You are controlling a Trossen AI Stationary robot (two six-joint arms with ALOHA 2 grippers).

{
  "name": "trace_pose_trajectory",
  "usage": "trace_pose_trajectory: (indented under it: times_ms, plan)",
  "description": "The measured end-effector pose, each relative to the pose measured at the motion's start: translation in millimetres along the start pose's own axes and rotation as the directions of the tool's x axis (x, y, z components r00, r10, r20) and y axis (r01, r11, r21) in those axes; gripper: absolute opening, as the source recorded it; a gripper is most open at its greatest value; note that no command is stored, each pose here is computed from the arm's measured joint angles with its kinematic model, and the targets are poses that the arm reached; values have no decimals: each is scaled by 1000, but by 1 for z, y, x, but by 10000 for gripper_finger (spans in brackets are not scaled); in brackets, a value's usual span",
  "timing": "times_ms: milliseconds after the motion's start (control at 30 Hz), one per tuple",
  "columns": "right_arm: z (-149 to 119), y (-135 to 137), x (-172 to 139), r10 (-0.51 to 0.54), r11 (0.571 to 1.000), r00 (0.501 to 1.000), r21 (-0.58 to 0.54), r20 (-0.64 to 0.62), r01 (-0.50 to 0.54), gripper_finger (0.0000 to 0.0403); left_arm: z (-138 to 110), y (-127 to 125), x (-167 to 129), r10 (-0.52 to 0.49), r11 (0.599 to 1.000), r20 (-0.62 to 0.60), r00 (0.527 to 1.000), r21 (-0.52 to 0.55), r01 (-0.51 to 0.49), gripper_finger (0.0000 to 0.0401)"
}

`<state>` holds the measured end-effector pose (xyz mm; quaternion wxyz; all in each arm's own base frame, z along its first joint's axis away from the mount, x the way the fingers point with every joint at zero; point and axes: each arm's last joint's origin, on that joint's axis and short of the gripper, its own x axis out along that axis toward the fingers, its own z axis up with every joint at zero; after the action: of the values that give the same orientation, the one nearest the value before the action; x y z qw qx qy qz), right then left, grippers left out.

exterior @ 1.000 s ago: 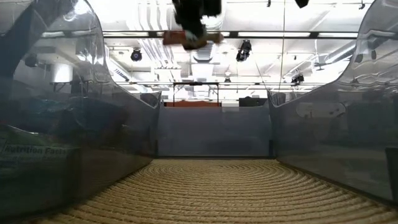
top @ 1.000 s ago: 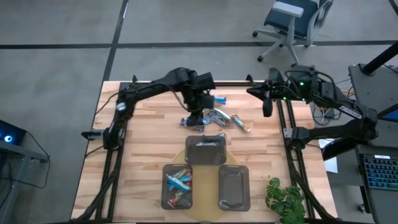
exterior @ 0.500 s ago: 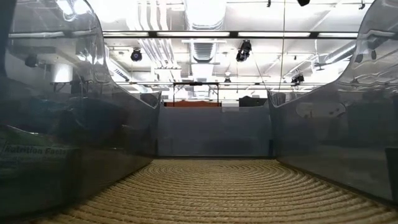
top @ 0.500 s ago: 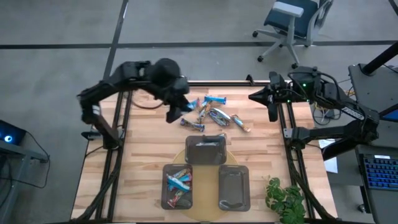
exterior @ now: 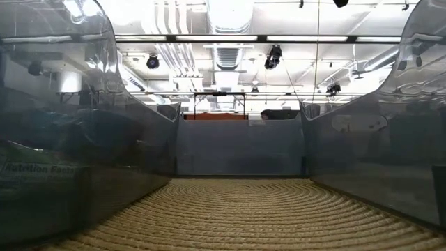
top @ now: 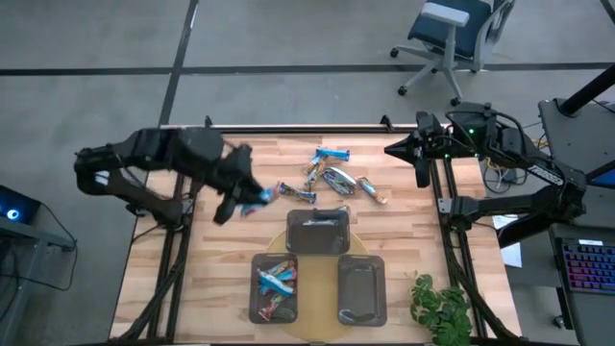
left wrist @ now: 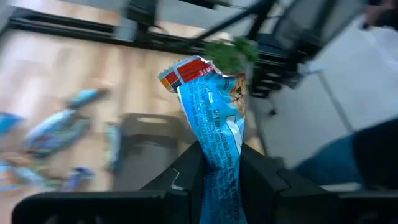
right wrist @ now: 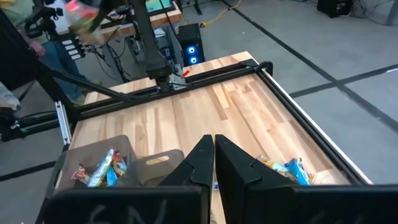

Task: Pick and place Granola Bars by type
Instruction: Put the red granola bar into the bottom left black bin

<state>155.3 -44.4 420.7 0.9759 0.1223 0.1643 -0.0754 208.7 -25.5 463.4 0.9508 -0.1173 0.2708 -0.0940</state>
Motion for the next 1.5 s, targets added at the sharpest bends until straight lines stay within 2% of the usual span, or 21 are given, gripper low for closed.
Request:
trace_pose_trajectory:
  times_ms: [133, 367, 800, 1067, 1200, 1500]
  plan:
    - [0, 0, 0, 0, 1000, 1000, 4, 0, 0, 8, -20, -17, 17, -96, 995, -6, 995, -4, 96, 67]
    - [0, 0, 0, -1, 1000, 1000, 5, 0, 1, 8, -53, -43, 63, -225, 974, -51, 973, -16, 225, 67]
    - [0, -1, 3, -4, 1000, 1000, 20, -10, 4, 8, -119, -41, 149, -176, 984, -254, 951, -54, 167, 67]
    - [-4, -2, 6, -10, 1000, 1000, 27, -25, 11, 8, -154, -38, 191, -215, 976, -442, 871, -66, 208, 67]
    - [-7, -3, 8, -16, 999, 999, 29, -36, 17, 8, -162, -37, 205, -227, 972, -491, 841, -62, 226, 67]
    - [-11, -4, 11, -21, 999, 998, 31, -51, 23, 8, -160, -40, 221, -235, 960, -507, 829, 14, 281, 67]
